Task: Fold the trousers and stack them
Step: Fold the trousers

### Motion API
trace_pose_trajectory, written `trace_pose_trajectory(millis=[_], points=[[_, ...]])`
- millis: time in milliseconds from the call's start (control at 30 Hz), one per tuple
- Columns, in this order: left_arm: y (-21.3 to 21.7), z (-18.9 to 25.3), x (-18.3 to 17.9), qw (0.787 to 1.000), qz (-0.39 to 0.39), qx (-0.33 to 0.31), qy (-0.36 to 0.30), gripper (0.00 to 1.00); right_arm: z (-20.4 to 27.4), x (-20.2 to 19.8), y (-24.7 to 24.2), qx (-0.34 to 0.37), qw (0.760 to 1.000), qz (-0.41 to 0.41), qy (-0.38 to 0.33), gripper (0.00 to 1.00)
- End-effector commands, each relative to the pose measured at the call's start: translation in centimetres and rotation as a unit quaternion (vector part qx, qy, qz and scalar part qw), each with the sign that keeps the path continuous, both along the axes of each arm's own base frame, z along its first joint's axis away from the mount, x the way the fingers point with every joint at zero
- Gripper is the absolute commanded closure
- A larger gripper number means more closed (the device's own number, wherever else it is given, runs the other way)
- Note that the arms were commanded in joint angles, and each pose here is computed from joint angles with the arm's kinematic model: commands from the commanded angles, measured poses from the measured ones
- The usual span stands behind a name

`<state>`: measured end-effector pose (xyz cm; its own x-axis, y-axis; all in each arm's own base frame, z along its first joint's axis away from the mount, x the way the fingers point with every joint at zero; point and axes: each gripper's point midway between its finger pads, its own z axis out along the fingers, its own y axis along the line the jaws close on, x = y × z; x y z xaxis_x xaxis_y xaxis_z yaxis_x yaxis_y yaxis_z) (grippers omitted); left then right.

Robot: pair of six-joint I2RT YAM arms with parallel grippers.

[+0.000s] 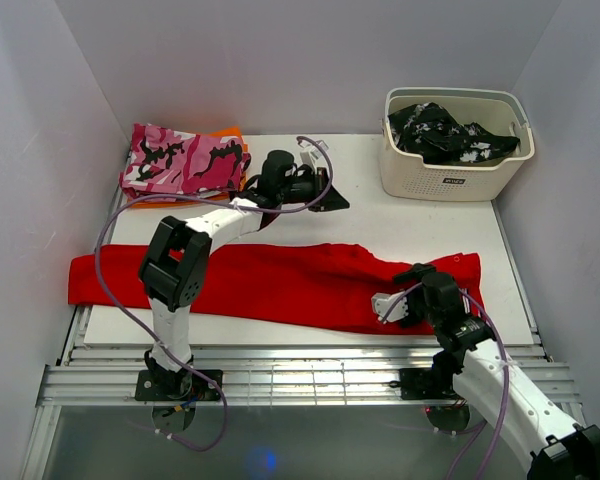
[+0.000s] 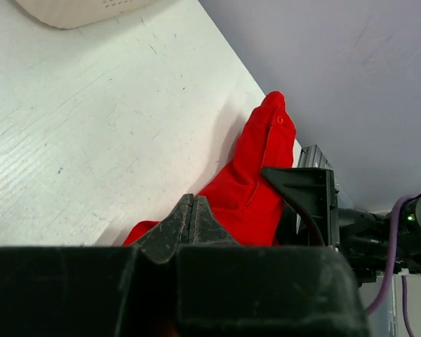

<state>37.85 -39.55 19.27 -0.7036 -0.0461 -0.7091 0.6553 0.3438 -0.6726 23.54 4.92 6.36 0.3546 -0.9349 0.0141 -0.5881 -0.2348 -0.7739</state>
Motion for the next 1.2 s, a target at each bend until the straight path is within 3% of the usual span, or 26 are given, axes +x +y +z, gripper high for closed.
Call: trace_pose_trajectory(millis=[0,100,167,233,267,367,433,467,500,600,700,767,800,900,1033,1167], points=[[-0.9,0.0,0.0,1.000,-0.029,0.005,-0.010,0.85,2.7,0.9,0.8,0.046,0.999,-0.021,0.002,0.10],[-0.8,-1.4,-0.4,0.999,-0.033,0.031,0.007,0.56,5.0,1.7,1.8,0.096,0.994,-0.042,0.030,0.10],[-0.2,-1.1,-1.0,0.999,-0.034,0.037,0.002,0.53,8.1,2.8,2.5,0.132,0.989,-0.055,0.035,0.10],[0.9,-2.2,-2.1,0.998,-0.035,0.050,-0.005,0.53,8.6,3.3,3.6,0.183,0.977,-0.065,0.092,0.09],[1.6,-0.5,-2.7,0.998,-0.034,0.043,-0.028,0.52,11.3,3.9,4.0,0.205,0.972,-0.068,0.097,0.09],[3.6,0.6,-4.9,0.994,-0.050,0.047,-0.083,0.52,13.1,4.8,4.9,0.262,0.942,-0.097,0.184,0.07],[4.7,0.2,-6.3,0.986,-0.078,0.068,-0.131,0.52,11.8,5.2,6.5,0.284,0.917,-0.101,0.263,0.01],[5.1,-0.5,-7.2,0.983,-0.094,0.077,-0.137,0.52,11.8,5.3,7.0,0.303,0.900,-0.120,0.289,0.03],[5.7,-0.2,-8.0,0.981,-0.100,0.083,-0.145,0.52,11.5,5.8,8.1,0.316,0.882,-0.122,0.328,0.15],[6.5,-1.6,-10.2,0.973,-0.120,0.105,-0.170,0.52,11.3,7.8,10.1,0.355,0.839,-0.150,0.385,0.26],[5.5,-3.1,-14.1,0.942,-0.170,0.142,-0.252,0.49,9.6,8.6,11.5,0.365,0.794,-0.181,0.451,0.30],[4.1,-4.2,-17.5,0.915,-0.214,0.158,-0.304,0.46,9.3,9.1,11.9,0.366,0.778,-0.194,0.473,0.31],[4.2,-5.3,-17.9,0.896,-0.221,0.180,-0.340,0.40,8.1,9.3,12.1,0.363,0.764,-0.210,0.491,0.30],[2.8,-6.9,-19.6,0.861,-0.237,0.206,-0.399,0.37,5.9,9.6,12.3,0.361,0.742,-0.229,0.516,0.27],[1.1,-8.5,-21.0,0.828,-0.245,0.218,-0.454,0.36,3.7,10.0,12.7,0.362,0.714,-0.261,0.539,0.22],[0.0,-9.6,-21.5,0.816,-0.241,0.230,-0.472,0.36,2.1,10.5,12.8,0.362,0.705,-0.275,0.544,0.23]])
